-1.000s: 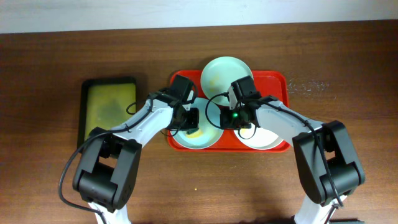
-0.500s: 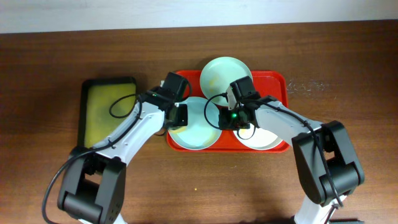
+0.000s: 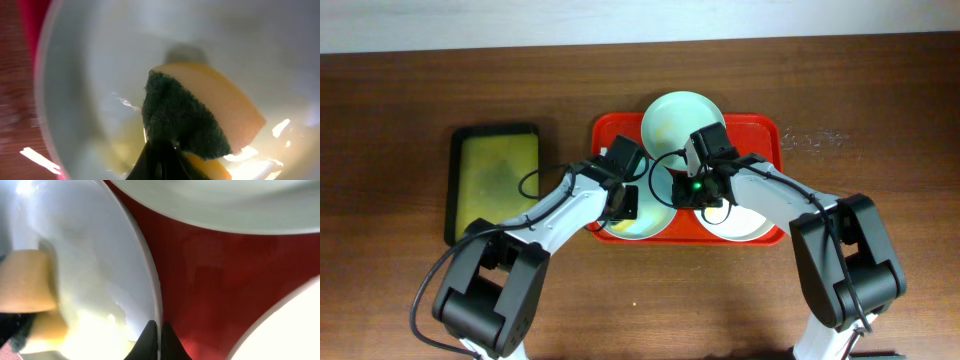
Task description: Clean dirty plates on tray and stack at the side
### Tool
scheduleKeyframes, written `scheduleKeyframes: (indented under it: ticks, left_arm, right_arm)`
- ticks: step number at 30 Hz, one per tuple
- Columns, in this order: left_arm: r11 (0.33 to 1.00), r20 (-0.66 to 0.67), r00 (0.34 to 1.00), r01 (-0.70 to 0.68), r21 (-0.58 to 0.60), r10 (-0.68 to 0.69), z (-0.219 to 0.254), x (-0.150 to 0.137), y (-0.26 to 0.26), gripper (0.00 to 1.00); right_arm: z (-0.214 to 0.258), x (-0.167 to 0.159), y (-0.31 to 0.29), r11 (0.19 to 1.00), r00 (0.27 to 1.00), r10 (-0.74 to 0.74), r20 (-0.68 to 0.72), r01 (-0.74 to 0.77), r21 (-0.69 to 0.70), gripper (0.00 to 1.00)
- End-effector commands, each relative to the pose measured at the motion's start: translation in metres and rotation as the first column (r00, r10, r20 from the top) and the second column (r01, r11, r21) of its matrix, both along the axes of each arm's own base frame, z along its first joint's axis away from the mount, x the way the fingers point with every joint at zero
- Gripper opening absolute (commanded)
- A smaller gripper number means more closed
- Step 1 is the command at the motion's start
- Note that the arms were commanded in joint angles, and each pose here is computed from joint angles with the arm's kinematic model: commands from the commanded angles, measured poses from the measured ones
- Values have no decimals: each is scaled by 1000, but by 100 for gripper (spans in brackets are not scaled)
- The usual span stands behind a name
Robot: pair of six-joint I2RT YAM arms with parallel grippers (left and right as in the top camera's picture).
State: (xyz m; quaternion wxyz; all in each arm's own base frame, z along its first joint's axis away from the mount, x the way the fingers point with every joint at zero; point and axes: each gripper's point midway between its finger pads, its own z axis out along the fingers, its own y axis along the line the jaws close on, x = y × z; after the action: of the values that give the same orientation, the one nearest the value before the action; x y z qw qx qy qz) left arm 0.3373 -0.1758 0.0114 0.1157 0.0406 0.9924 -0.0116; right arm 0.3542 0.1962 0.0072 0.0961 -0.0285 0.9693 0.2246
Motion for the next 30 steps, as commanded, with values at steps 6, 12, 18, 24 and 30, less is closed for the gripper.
scheduleKeyframes:
  ticks: [6, 12, 18, 24, 30]
  left_arm:
    - [958, 223, 971, -147, 245, 92, 41, 31, 57, 0]
    - [993, 246, 964, -112, 32, 101, 72, 34, 27, 0]
    - [974, 342, 912, -212, -82, 228, 132, 43, 69, 0]
    - [918, 321, 864, -393, -52, 387, 135, 41, 150, 0]
    - [876, 294, 833, -481, -35, 469, 131, 35, 187, 0]
  right_arm:
    - [-4, -4, 0, 999, 999, 40, 5, -40, -17, 4]
    - [-1, -3, 1, 998, 998, 56, 15, -56, -9, 4]
    - [34, 7, 14, 990, 985, 135, 108, -130, -57, 4]
    - [126, 25, -16, 811, 952, 181, 247, -2, -585, 4]
    - [242, 24, 0, 564, 819, 395, 417, 141, -813, 4]
